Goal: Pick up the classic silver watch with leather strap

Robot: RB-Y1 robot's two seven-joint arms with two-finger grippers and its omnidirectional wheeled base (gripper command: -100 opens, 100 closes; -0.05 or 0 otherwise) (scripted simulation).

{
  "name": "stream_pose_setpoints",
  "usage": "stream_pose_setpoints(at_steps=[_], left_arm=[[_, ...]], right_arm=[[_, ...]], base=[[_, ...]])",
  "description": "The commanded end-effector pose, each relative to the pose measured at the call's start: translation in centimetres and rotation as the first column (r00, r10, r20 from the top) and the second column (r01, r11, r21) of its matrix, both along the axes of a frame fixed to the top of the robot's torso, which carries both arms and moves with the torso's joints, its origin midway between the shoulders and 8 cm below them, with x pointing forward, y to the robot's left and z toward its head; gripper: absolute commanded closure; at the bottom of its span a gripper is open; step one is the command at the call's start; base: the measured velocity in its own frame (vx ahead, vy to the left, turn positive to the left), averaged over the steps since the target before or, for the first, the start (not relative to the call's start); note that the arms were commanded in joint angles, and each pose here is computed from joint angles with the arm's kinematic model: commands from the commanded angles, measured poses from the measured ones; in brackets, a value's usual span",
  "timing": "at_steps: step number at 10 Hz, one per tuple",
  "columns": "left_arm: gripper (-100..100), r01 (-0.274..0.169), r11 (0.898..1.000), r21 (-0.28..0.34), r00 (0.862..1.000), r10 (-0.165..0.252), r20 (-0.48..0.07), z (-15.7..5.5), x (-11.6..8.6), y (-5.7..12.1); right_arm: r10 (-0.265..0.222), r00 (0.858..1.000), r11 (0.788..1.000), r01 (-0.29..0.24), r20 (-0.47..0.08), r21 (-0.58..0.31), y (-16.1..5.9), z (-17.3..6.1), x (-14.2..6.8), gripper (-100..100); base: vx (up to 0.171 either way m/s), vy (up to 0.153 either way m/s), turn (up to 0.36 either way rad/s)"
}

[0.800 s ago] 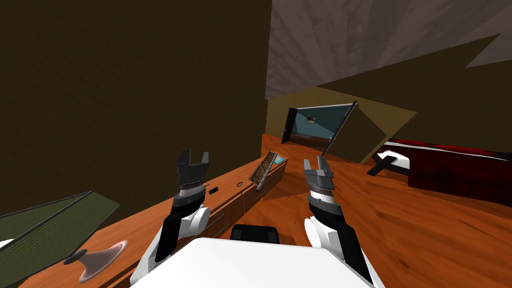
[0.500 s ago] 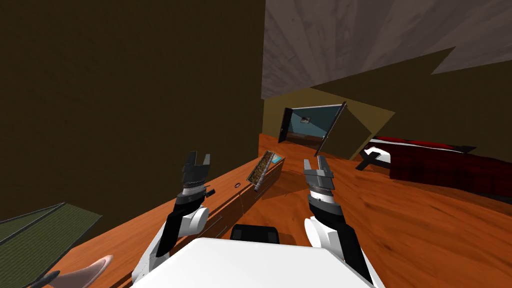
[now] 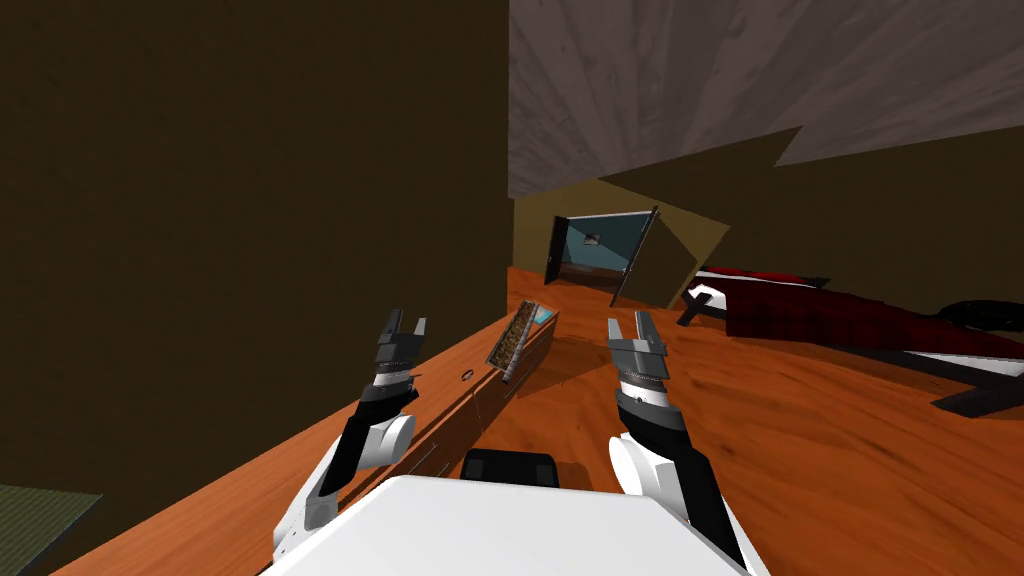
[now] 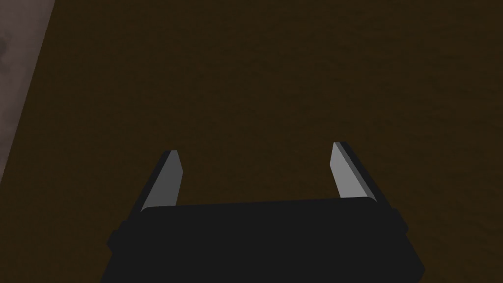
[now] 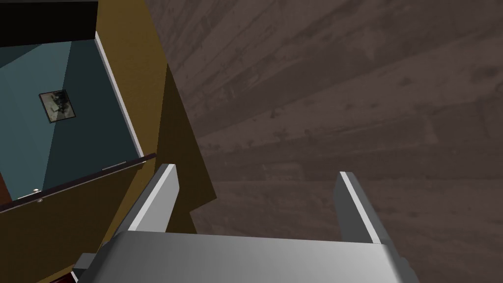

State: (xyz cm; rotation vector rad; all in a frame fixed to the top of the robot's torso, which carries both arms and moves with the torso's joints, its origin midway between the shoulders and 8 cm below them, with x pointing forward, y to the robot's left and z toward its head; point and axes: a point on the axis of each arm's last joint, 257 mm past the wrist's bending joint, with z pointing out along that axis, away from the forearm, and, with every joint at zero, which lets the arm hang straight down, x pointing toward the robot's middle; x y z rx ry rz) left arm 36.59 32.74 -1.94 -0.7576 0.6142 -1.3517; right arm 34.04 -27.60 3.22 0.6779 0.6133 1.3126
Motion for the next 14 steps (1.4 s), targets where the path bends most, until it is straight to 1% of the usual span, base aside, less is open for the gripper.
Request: stream_pose_setpoints(at_steps=[1, 2, 3, 4, 5, 6, 7, 8, 9, 11, 12, 13, 14], left_arm=[[-100, 0.015, 0.998, -0.063, 0.998, -0.019, -0.063, -2.5, 0.8, 1.0], [-100, 0.018, 0.994, -0.104, 0.994, -0.029, -0.101, -4.2, 1.4, 1.9], [-100, 0.019, 0.994, -0.106, 0.994, -0.03, -0.1, -4.2, 1.4, 1.9], [-100, 0.02, 0.988, -0.153, 0.99, -0.042, -0.138, -6.0, 1.9, 2.8], [-100, 0.02, 0.988, -0.153, 0.99, -0.042, -0.138, -6.0, 1.9, 2.8], [-100, 0.017, 0.979, -0.203, 0.983, -0.053, -0.175, -7.9, 2.4, 3.7], [-100, 0.014, 0.968, -0.252, 0.977, -0.067, -0.204, -9.4, 2.8, 4.5], [-100, 0.01, 0.967, -0.254, 0.975, -0.066, -0.212, -9.9, 2.8, 4.6], [-100, -0.002, 0.951, -0.308, 0.966, -0.078, -0.247, -11.9, 3.1, 5.6], [-100, -0.034, 0.912, -0.408, 0.946, -0.103, -0.308, -15.8, 3.5, 7.4], [-100, -0.035, 0.909, -0.415, 0.944, -0.106, -0.311, -16.1, 3.5, 7.5], [-100, -0.038, 0.909, -0.416, 0.943, -0.105, -0.315, -16.3, 3.5, 7.5], [-100, -0.061, 0.881, -0.469, 0.931, -0.119, -0.344, -18.5, 3.5, 8.5]], right_arm=[[0.0, 1.0, 1.0, 0.0, 0.0, 0.0, 0.0, 0.0, 0.0, 0], [0.0, 1.0, 1.0, 0.0, 0.0, 0.0, 0.0, 0.0, 0.0, 0], [0.0, 1.0, 1.0, 0.0, 0.0, 0.0, 0.0, 0.0, 0.0, 0], [0.0, 1.0, 1.0, 0.0, 0.0, 0.0, 0.0, 0.0, 0.0, 0], [0.0, 1.0, 1.0, 0.0, 0.0, 0.0, 0.0, 0.0, 0.0, 0], [0.0, 1.0, 1.0, 0.0, 0.0, 0.0, 0.0, 0.0, 0.0, 0], [0.0, 1.0, 1.0, 0.0, 0.0, 0.0, 0.0, 0.0, 0.0, 0], [0.0, 1.0, 1.0, 0.0, 0.0, 0.0, 0.0, 0.0, 0.0, 0], [0.0, 1.0, 1.0, 0.0, 0.0, 0.0, 0.0, 0.0, 0.0, 0], [0.0, 1.0, 1.0, 0.0, 0.0, 0.0, 0.0, 0.0, 0.0, 0], [0.0, 1.0, 1.0, 0.0, 0.0, 0.0, 0.0, 0.0, 0.0, 0], [0.0, 1.0, 1.0, 0.0, 0.0, 0.0, 0.0, 0.0, 0.0, 0], [0.0, 1.0, 1.0, 0.0, 0.0, 0.0, 0.0, 0.0, 0.0, 0]], base=[[0.01, 0.031, -0.274], [0.004, 0.033, -0.25], [-0.002, 0.026, -0.06], [-0.003, 0.016, -0.16], [-0.001, 0.016, -0.102], [-0.002, 0.016, -0.192], [-0.005, 0.026, -0.268], [-0.003, 0.026, -0.106], [-0.001, 0.019, -0.249], [-0.006, 0.031, -0.293], [-0.007, 0.029, -0.103], [-0.004, 0.01, 0.014], [-0.003, 0.005, -0.207]])
